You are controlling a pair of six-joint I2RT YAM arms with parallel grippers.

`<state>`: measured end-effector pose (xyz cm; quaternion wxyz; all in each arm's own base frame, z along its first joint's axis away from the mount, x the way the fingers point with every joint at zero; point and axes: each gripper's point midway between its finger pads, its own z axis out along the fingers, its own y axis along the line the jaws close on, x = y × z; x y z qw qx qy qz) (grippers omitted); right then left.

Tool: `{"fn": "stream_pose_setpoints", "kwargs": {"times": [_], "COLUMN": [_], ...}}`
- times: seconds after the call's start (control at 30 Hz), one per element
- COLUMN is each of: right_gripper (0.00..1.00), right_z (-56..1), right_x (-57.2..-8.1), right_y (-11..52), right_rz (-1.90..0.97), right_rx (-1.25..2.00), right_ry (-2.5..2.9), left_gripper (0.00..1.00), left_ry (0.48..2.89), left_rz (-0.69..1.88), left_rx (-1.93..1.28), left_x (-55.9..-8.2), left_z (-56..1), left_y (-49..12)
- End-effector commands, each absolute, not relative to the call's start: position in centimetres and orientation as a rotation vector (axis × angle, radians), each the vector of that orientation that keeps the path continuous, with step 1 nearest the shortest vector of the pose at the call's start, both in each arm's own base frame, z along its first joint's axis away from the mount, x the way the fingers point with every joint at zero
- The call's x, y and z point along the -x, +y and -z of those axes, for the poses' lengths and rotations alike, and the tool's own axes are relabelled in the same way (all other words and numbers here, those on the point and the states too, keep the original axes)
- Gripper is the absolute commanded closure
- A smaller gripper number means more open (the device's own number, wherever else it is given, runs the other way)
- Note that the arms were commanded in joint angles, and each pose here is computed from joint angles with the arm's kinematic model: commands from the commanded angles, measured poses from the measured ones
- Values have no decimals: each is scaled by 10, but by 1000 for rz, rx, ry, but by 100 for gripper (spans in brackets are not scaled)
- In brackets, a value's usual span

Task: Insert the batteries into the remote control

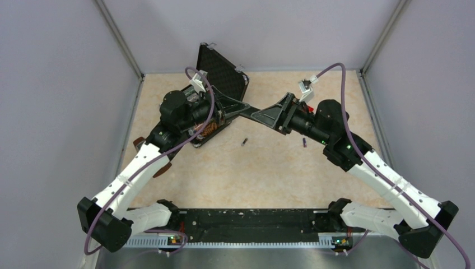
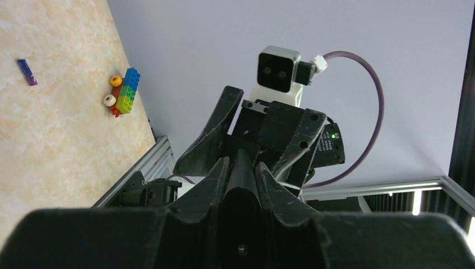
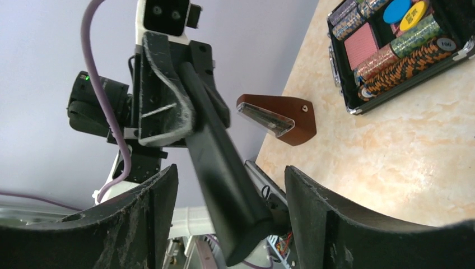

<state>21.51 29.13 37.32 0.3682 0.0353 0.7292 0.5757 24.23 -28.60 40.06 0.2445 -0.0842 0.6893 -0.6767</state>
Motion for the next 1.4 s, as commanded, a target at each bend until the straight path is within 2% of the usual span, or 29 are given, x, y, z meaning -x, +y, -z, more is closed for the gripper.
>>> {"fn": "stream_pose_setpoints", "kwargs": {"times": [0.0, 0.1, 0.17, 0.3, 0.43, 0.73, 0.83, 1.03, 1.13, 1.2, 1.37], "right_gripper": [37, 42, 41, 27, 26, 35, 41, 61, 63, 58, 32], "right_z": [-389, -389, -392, -397, -393, -358, -346, -328, -326, -331, -354], "right_x": [-213, -215, -215, -216, -217, -216, -212, -209, -210, -210, -215], "right_y": [291, 292, 294, 298, 304, 305, 301, 298, 299, 301, 312], "right_rz": [-1555, -1558, -1574, -1616, -1655, -1654, -1649, -1643, -1644, -1663, -1715], "right_rx": [-94, -101, -98, -98, -104, -173, -200, -230, -228, -215, -153], "right_ry": [1793, 1790, 1778, 1749, 1756, 1859, 1878, 1915, 1918, 1901, 1841], "left_gripper": [100, 100, 100, 100, 100, 100, 100, 100, 100, 100, 100], "left_ry": [1800, 1801, 1800, 1791, 1775, 1685, 1621, 1582, 1577, 1583, 1628], "left_rz": [1949, 1963, 1967, 1973, 1980, 1985, 2003, 2038, 2043, 2048, 2032], "left_rx": [69, 40, 30, 21, 16, 73, 111, 107, 102, 99, 113], "left_x": [-226, -223, -223, -222, -220, -228, -231, -229, -228, -227, -227], "left_z": [-438, -439, -439, -439, -441, -454, -463, -472, -474, -473, -462], "left_y": [-283, -282, -281, -279, -277, -260, -248, -242, -240, -240, -241]}}
